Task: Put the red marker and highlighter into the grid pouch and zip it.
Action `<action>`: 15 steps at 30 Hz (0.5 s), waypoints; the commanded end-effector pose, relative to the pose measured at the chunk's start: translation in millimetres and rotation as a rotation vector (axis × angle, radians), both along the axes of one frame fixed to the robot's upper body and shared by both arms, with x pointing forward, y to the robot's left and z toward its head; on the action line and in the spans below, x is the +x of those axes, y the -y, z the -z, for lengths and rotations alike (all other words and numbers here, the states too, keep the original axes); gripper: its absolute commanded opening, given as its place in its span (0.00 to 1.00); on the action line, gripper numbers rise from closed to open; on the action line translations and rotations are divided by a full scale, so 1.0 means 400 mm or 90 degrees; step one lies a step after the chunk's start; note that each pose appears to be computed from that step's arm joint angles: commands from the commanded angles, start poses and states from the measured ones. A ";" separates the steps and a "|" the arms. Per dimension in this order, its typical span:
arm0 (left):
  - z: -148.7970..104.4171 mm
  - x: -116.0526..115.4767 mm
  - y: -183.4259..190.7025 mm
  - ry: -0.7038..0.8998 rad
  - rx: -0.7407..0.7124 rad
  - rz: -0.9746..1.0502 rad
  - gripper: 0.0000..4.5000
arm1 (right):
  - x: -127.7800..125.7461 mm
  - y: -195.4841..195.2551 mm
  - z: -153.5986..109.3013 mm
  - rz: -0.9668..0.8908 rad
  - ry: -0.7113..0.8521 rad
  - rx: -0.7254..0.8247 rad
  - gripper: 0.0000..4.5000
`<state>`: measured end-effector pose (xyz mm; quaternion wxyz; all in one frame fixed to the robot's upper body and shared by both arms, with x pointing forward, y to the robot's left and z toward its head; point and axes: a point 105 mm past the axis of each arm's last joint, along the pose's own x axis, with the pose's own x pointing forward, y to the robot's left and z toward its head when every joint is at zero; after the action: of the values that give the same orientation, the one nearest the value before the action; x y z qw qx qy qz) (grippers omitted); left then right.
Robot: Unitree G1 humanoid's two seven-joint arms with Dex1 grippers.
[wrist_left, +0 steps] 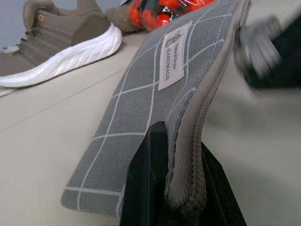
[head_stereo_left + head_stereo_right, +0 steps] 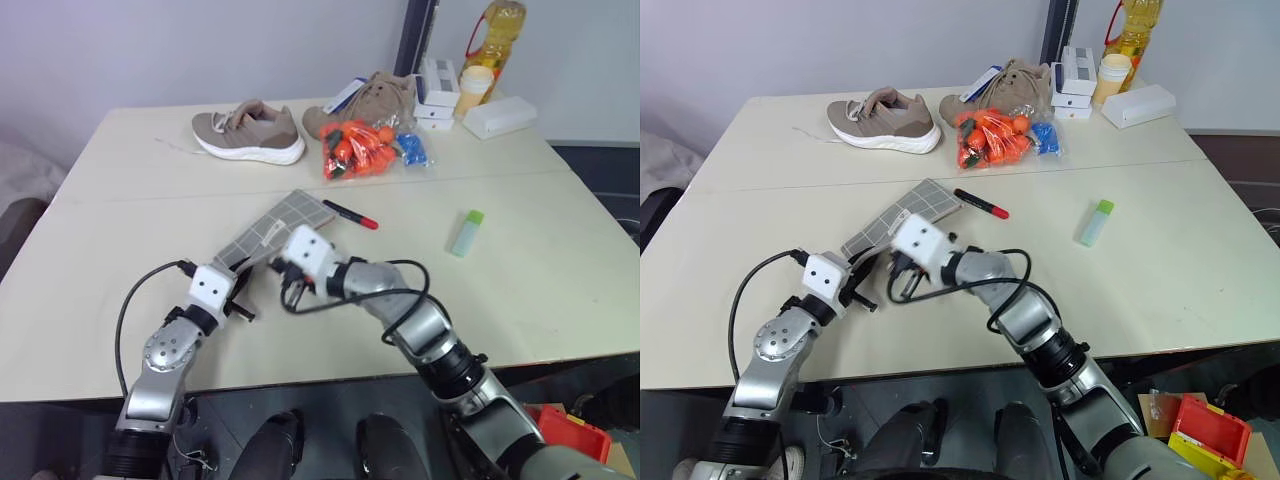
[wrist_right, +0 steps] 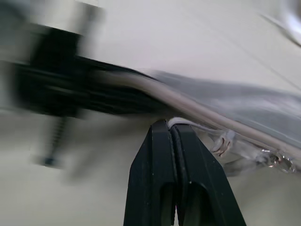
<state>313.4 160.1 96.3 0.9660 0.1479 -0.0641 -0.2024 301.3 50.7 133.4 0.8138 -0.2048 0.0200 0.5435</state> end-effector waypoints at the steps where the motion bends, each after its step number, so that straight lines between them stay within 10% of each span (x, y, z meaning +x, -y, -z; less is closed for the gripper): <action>1: -0.037 0.001 0.025 0.030 -0.004 0.008 0.00 | -0.034 -0.046 -0.068 -0.071 0.072 0.016 0.01; 15: -0.068 0.040 0.049 0.038 -0.048 -0.027 0.00 | -0.034 -0.052 -0.084 -0.118 0.121 -0.015 0.01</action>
<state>328.5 146.4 108.0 0.9759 0.1167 -0.0686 -0.1713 295.2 63.8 155.3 0.7697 -0.2626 -0.0416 0.5804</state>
